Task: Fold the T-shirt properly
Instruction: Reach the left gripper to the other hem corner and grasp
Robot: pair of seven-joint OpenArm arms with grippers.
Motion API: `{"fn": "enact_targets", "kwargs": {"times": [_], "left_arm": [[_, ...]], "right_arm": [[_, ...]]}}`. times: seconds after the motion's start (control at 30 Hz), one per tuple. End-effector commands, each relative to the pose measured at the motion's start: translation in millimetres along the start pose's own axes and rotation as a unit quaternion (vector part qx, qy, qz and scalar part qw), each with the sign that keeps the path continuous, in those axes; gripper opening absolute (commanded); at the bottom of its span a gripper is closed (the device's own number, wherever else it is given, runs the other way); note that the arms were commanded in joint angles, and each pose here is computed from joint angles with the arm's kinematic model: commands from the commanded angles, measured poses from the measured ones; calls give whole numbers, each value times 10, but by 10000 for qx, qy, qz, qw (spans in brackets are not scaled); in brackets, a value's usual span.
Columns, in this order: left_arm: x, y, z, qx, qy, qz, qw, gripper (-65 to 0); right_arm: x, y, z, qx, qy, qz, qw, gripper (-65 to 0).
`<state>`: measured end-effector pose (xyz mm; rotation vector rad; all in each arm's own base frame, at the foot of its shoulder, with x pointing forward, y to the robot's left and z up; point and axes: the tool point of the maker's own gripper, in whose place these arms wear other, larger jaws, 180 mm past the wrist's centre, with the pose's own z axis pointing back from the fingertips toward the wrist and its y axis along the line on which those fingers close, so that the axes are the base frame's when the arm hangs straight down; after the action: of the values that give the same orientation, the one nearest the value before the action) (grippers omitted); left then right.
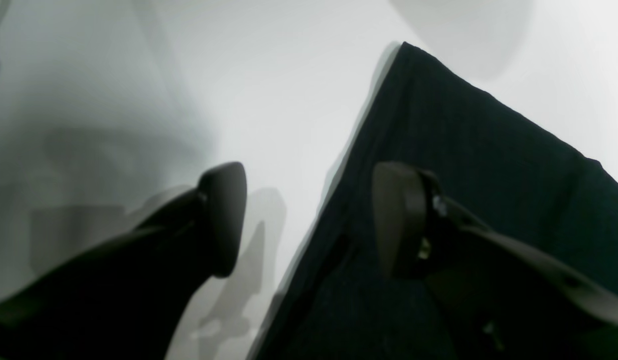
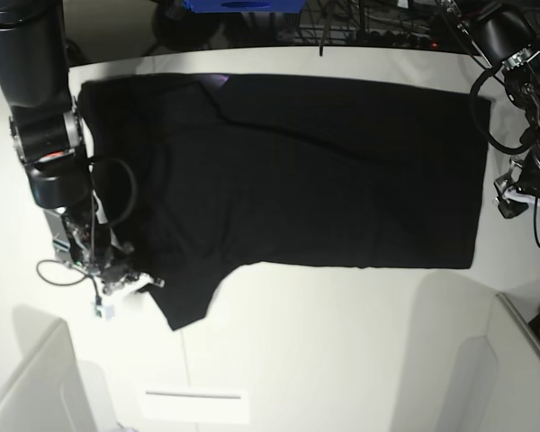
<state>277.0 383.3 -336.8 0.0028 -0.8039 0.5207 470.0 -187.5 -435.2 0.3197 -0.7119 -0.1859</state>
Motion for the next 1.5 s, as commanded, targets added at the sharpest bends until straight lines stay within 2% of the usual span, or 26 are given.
{"fn": "enact_targets", "kwargs": {"times": [0.0, 0.07, 0.13, 0.23, 0.37, 0.5, 0.7, 0.93, 1.03, 1.2, 1.33, 1.47], "left_arm": [[173, 11, 45, 2, -243, -65, 9997, -263], [183, 18, 49, 10, -250, -76, 9997, -263], [231, 51, 71, 52, -282, -137, 9995, -263], [213, 84, 78, 89, -249, -166, 9995, -263], [220, 91, 81, 97, -256, -166, 9995, -265], [207, 87, 78, 93, -242, -167, 9995, -265], [202, 90, 78, 96, -235, -169, 9995, -265], [198, 92, 76, 97, -229, -165, 9996, -263], [198, 92, 76, 97, -229, -165, 9996, -263], [203, 25, 37, 28, -213, -181, 9996, -262], [220, -162, -258, -167, 158, -378, 9990, -260], [346, -264, -619, -309, 507, -3, 9982, -260]], "right_arm": [[282, 29, 51, 26, -243, 47, 9997, -458], [312, 0, 65, 11, -301, 8, 9995, -314], [414, -117, 127, -32, -463, -265, 9986, -254], [505, -214, 185, -33, -638, -600, 9962, -261], [308, -140, 142, 10, -139, -391, 9991, -261], [162, 39, 60, 118, 88, -178, 9997, -263], [28, 203, 34, 378, 405, 3, 9985, -303], [40, 196, 45, 405, 406, 31, 9983, -383], [24, 191, 43, 401, 413, 26, 9983, -453], [27, 186, 44, 404, 396, -2, 9984, -650], [44, 200, 44, 418, 384, -10, 9984, -650], [35, 198, 43, 416, 391, -13, 9984, -650]]}}
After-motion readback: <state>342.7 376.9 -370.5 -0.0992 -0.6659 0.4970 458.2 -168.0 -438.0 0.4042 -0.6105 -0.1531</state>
